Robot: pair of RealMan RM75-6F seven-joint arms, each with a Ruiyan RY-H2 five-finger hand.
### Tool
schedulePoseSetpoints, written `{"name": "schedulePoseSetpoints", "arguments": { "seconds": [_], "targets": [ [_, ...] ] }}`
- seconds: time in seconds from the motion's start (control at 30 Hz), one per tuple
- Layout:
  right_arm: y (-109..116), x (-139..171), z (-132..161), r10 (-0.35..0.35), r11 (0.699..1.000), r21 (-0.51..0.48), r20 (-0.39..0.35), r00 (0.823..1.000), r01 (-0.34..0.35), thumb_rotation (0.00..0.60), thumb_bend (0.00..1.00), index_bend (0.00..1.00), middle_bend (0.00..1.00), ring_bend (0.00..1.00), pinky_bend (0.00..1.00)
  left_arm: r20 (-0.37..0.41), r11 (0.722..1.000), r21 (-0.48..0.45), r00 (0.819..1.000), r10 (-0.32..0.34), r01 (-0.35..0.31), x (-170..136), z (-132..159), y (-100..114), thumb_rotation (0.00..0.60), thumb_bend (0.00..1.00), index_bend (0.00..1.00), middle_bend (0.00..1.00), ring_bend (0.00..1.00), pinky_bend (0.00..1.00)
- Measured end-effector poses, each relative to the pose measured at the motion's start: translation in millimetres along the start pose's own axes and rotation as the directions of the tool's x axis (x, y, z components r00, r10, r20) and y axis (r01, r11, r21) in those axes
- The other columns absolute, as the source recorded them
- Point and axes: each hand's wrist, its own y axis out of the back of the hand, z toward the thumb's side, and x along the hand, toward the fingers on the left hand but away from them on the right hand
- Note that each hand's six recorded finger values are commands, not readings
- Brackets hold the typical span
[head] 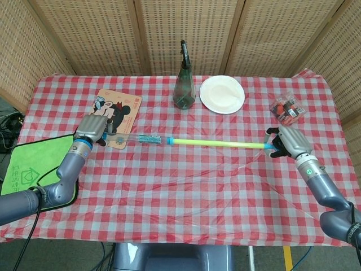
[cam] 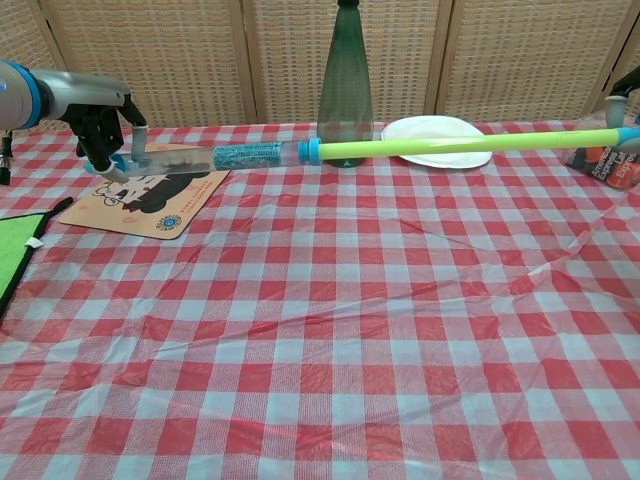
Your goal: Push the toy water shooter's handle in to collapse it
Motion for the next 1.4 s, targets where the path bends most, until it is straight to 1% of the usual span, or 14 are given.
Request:
{"name": "schedulePoseSetpoints", "arguments": {
  "seconds": [0.17,0.4,0.6,0.93,1.23,1.4],
  "targets": [
    [-2,1,11,0.005,1.0,0.018,-0.024,1.0,-0.005,0.6,0.49,0.85,1.0,0.99,0.67,0.009,1.0,-0.019,1.0,-0.007,0.007,-5,5,1,0.6,0.36,0.62,0.79,0.67,0.54],
    [-7,1,23,0.017,0.999,0.036,-0.038,0.999,-0.015,0.6,0.49,0.85,1.0,0.99,0.66,-0.004,0.999,-0.049,1.0,-0.019,0.019,-10,11,1,0.6,0.36,0.62,0.8,0.68,0.55],
    [-16,1,35,0.036,0.998,0.05,-0.055,0.998,-0.033,0.6,0.49,0.85,1.0,0.99,0.67,-0.017,0.997,-0.071,0.999,-0.032,0.031,-14,20,-1,0.6,0.36,0.62,0.8,0.68,0.55],
    [-30,3,54,0.066,0.996,0.07,-0.086,0.994,-0.06,0.6,0.49,0.85,1.0,0.99,0.67,-0.003,0.995,-0.091,0.999,-0.049,0.049,-22,40,-5,0.6,0.37,0.62,0.8,0.68,0.56],
    [-43,5,71,0.108,0.992,0.076,-0.131,0.986,-0.099,0.6,0.48,0.85,1.0,0.99,0.66,0.006,0.993,-0.107,0.999,-0.05,0.05,-27,48,3,0.6,0.38,0.62,0.8,0.68,0.56],
    [-49,6,81,0.131,0.99,0.073,-0.159,0.979,-0.121,0.6,0.48,0.85,1.0,0.99,0.66,0.011,0.987,-0.147,0.998,-0.069,0.07,-28,52,0,0.6,0.39,0.62,0.8,0.68,0.56]
  ]
}}
